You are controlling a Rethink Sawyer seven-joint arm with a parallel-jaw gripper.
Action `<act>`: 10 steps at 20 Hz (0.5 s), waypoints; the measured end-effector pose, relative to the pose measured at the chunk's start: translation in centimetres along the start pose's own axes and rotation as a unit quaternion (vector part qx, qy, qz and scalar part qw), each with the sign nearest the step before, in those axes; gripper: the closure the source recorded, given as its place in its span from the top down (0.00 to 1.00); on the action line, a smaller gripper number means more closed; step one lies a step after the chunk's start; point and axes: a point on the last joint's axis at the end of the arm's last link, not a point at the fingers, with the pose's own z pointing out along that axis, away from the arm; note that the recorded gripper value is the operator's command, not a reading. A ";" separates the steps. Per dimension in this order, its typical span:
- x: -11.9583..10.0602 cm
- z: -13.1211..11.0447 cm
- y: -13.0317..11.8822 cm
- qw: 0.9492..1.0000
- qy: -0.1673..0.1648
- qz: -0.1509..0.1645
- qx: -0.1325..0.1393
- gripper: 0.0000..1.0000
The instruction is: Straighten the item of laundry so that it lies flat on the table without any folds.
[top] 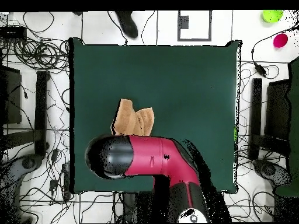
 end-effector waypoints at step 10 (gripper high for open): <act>-0.9 -3.9 -5.0 0.999 0.022 0.047 -0.004 0.00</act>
